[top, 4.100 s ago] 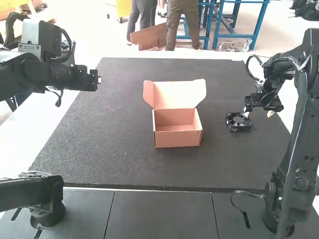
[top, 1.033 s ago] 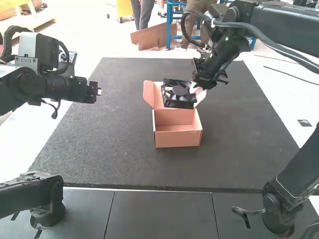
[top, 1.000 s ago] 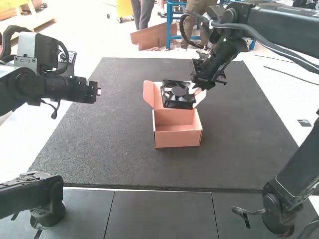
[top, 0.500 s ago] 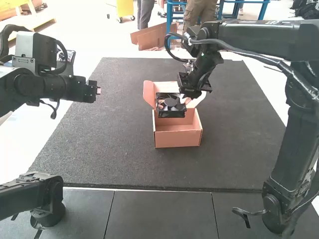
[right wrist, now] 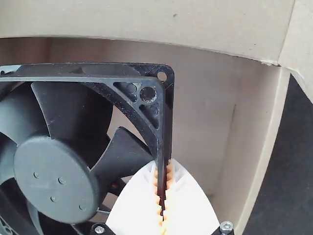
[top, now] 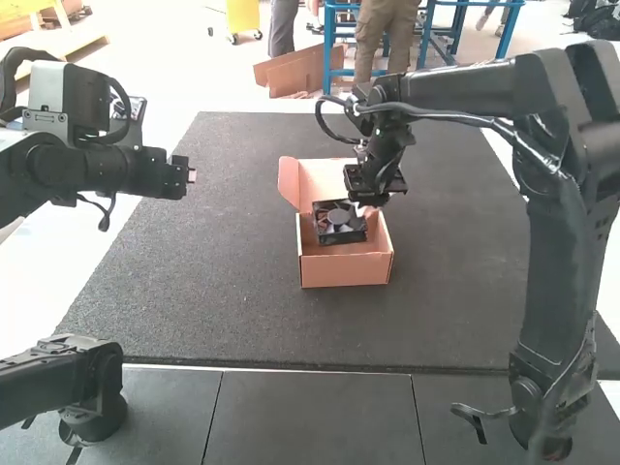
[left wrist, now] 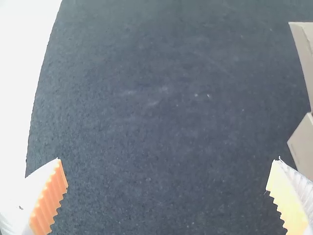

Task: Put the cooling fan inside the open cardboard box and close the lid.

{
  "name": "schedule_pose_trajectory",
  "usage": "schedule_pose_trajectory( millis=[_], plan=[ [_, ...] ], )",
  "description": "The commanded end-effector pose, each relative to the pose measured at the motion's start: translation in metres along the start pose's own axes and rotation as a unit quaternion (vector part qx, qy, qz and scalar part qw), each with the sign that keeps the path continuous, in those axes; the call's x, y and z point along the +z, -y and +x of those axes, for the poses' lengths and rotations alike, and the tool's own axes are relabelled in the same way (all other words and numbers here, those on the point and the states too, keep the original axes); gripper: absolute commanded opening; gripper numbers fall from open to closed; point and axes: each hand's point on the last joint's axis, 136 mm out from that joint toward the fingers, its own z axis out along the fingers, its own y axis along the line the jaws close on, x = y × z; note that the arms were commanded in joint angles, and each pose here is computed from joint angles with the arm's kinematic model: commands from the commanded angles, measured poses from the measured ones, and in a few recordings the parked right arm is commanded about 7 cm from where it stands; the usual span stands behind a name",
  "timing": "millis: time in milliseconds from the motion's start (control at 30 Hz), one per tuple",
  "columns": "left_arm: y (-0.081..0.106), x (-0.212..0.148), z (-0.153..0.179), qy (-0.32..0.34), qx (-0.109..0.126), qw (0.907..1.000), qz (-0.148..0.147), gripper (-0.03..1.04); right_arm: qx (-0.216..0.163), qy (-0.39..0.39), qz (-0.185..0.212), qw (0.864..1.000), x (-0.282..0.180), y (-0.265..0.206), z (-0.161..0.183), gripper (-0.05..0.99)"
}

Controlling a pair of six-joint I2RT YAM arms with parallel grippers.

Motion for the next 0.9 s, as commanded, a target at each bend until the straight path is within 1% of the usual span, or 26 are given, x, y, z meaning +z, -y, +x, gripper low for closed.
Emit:
schedule_pose_trajectory(
  millis=[0, 167, 267, 333, 367, 433, 500, 533, 600, 700, 733, 867],
  plan=[
    [0.000, -0.007, -0.011, 0.019, 0.001, 0.9998, 0.004, 0.97, -0.003, 0.013, 0.017, 1.000, -0.002, 0.009, -0.009, -0.01],
    [-0.001, -0.009, -0.013, 0.021, 0.000, 0.9998, 0.002, 0.97, -0.004, 0.001, 0.015, 1.000, 0.011, 0.010, -0.004, -0.01],
    [-0.001, -0.009, -0.015, 0.023, -0.001, 0.9997, 0.002, 0.97, -0.002, 0.003, 0.001, 1.000, 0.015, 0.005, -0.006, -0.01],
    [-0.001, -0.009, -0.016, 0.025, -0.002, 0.9997, 0.002, 0.97, -0.002, 0.002, -0.002, 1.000, 0.018, 0.003, -0.006, 0.02],
    [-0.001, -0.009, -0.017, 0.027, -0.001, 0.9996, 0.002, 0.97, -0.002, 0.002, -0.002, 1.000, 0.018, 0.004, -0.006, 0.07],
    [-0.001, -0.009, -0.019, 0.033, -0.002, 0.9995, 0.001, 0.97, -0.002, 0.004, -0.002, 1.000, 0.017, 0.003, -0.007, 0.22],
    [-0.001, -0.009, -0.023, 0.040, -0.002, 0.9992, 0.002, 0.97, -0.004, 0.006, -0.003, 1.000, 0.016, 0.002, -0.009, 0.27],
    [-0.001, -0.009, -0.023, 0.041, -0.002, 0.9992, 0.002, 0.97, -0.004, 0.008, -0.003, 1.000, 0.015, 0.002, -0.010, 0.32],
    [-0.001, -0.008, -0.025, 0.044, -0.002, 0.9990, 0.002, 0.97, -0.006, 0.008, -0.003, 1.000, 0.012, 0.002, -0.011, 0.38],
    [0.001, -0.007, -0.028, 0.050, -0.001, 0.9988, 0.004, 0.97, -0.007, 0.010, -0.006, 1.000, 0.004, 0.000, -0.014, 0.54],
    [0.001, -0.006, -0.028, 0.048, -0.001, 0.9988, 0.004, 0.97, -0.007, 0.012, -0.015, 1.000, -0.001, -0.004, -0.016, 0.59],
    [0.001, 0.002, -0.030, 0.046, -0.001, 0.9989, 0.005, 0.97, -0.012, 0.033, -0.049, 0.998, -0.030, -0.017, -0.028, 0.73]
  ],
)
